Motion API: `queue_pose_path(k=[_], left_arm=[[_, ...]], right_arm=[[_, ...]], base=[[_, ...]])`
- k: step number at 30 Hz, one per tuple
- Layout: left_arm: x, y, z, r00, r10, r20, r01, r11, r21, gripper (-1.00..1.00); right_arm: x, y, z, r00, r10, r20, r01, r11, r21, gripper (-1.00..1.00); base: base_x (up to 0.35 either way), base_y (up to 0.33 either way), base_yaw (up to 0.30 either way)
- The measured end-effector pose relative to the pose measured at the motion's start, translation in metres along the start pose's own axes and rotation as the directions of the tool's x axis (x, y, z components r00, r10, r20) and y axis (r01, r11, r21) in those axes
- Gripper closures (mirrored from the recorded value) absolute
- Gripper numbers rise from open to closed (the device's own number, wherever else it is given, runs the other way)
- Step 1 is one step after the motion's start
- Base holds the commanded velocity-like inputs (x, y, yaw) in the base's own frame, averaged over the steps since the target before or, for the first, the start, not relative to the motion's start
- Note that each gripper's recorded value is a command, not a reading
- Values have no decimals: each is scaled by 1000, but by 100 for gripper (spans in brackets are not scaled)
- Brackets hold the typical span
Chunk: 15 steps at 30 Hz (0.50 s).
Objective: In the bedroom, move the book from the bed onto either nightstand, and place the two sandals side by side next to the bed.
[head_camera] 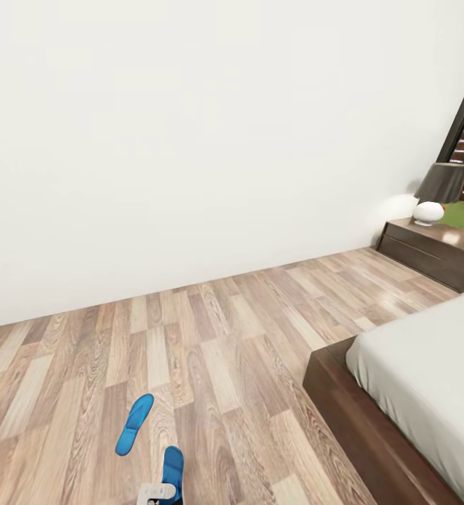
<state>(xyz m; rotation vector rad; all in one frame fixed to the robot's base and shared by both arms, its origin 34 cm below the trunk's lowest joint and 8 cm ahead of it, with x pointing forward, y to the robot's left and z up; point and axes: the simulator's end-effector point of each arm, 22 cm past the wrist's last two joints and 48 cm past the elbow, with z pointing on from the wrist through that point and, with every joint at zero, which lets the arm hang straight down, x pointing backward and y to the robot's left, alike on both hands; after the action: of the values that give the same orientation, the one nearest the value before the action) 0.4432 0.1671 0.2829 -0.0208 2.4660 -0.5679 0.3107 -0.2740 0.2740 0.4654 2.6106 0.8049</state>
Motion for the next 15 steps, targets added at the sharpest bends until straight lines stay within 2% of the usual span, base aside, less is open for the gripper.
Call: queue_pose_path(k=[5,15], left_arm=[[0,0,0,1000,0,0,0,1000,0,100],[0,0,0,1000,0,1,0,1000,0,100]], right_arm=[[0,0,0,1000,1,1,-1,1000,1,-100],[0,0,0,1000,2,1,-2,1000,0,-100]], base=[[176,0,0],[306,0,0]])
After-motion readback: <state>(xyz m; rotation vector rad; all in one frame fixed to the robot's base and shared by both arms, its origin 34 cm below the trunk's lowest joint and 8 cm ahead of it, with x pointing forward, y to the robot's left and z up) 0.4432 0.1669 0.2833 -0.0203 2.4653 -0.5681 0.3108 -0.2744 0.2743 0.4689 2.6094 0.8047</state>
